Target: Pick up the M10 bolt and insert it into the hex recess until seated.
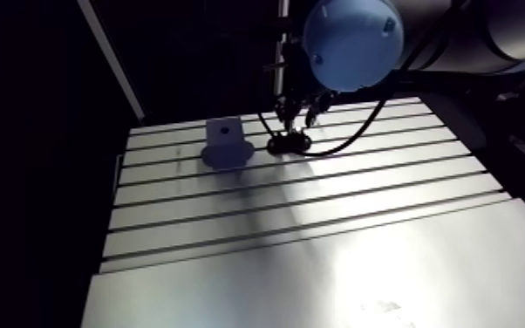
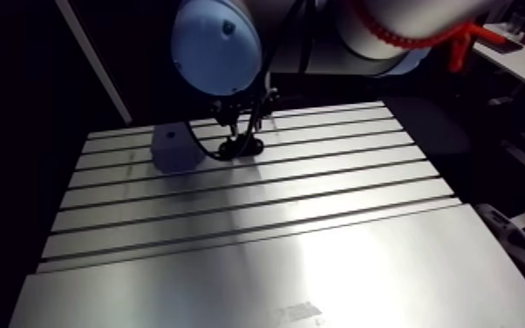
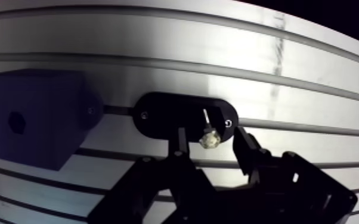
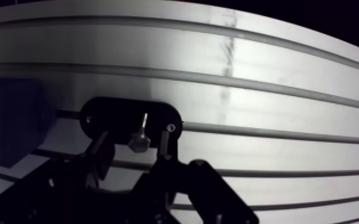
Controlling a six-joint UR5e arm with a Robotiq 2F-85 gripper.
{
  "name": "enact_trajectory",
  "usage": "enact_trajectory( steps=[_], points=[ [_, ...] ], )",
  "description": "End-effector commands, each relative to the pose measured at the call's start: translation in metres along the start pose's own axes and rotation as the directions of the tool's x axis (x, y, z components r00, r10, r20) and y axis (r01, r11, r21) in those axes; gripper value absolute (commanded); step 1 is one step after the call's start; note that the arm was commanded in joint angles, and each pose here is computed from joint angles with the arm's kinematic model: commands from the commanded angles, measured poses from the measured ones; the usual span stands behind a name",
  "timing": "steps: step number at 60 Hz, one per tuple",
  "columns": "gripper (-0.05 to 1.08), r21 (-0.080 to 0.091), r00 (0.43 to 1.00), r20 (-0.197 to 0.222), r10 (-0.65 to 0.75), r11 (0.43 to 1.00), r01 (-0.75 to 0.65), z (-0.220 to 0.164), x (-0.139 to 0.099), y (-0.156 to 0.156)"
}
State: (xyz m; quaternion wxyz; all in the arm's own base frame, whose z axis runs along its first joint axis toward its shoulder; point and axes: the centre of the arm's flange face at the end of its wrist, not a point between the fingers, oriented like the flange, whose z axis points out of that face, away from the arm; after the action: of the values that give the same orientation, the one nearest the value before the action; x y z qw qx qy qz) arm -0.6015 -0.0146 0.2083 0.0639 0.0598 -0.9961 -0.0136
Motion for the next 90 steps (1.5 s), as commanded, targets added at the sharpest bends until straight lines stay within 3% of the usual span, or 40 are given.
enact_trajectory(
  steps=[1,90],
  points=[
    [0.49,-0.001,1.000,0.003,0.002,1.000,-0.002,0.0016,-0.0011,0.0011],
    [0.54,0.002,1.000,0.010,-0.013,1.000,0.013,0.0040,-0.0026,0.0017]
  ],
)
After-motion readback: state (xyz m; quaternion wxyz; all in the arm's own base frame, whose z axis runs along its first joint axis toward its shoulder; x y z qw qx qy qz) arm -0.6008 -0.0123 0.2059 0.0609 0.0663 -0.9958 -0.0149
